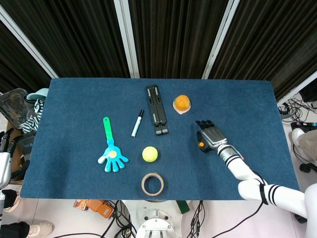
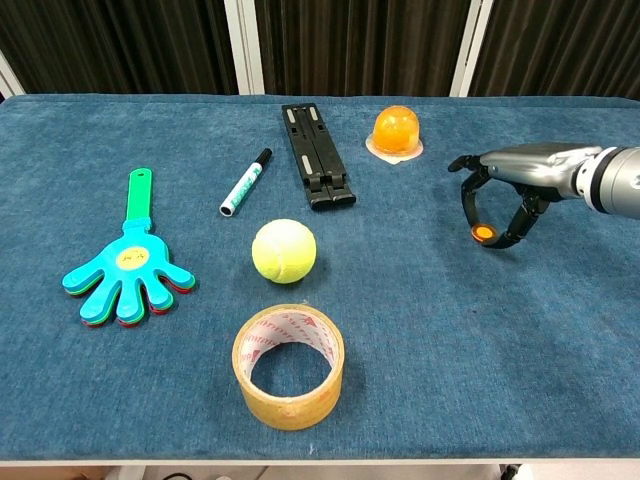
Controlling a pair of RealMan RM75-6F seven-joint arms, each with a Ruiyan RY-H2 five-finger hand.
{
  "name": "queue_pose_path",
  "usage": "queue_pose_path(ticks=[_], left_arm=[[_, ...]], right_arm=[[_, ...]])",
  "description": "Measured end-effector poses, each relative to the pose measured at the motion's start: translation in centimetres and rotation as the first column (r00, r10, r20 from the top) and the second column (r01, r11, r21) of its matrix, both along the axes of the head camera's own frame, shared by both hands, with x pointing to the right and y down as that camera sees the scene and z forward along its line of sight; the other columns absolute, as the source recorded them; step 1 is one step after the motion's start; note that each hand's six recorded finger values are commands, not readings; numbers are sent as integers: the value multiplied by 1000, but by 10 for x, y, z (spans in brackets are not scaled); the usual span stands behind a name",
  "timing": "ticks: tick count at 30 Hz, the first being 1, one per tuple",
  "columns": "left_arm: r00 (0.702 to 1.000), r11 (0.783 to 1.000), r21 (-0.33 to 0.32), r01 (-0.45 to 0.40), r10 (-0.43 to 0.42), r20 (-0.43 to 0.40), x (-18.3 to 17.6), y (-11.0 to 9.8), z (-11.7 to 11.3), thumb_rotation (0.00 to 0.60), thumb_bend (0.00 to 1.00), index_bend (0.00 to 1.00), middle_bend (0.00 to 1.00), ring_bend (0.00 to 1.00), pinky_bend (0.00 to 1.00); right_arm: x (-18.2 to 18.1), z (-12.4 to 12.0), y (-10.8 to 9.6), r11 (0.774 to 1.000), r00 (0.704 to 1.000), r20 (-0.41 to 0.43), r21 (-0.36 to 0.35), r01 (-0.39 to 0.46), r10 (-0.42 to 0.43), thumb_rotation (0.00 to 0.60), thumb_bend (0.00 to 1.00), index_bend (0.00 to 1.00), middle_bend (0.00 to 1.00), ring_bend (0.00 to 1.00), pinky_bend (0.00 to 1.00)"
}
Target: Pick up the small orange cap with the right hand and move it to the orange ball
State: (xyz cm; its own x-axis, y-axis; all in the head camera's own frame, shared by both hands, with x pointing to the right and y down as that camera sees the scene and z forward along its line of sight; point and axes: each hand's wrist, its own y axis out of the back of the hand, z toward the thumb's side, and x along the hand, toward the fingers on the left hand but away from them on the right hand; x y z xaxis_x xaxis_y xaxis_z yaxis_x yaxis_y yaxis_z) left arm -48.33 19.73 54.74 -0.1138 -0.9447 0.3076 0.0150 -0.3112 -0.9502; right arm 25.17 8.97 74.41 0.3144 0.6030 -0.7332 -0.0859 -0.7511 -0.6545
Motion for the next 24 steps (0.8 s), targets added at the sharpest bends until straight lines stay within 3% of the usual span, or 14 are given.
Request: queue_pose_path(ticks=[9,24], left_arm=[[1000,1000,1,-5,5,3,1,0,0,600,231,187,28,15,176],[1000,1000,-5,-6,6,-5,1,1,0,600,231,187,28,15,176]], right_arm=[[-29,-31,-28,997,997,82,72,10,-16,600,460,599,0,85,69],[-116,-91,-83,990,977,207,140,21,-50,600,460,600,0,87,74]])
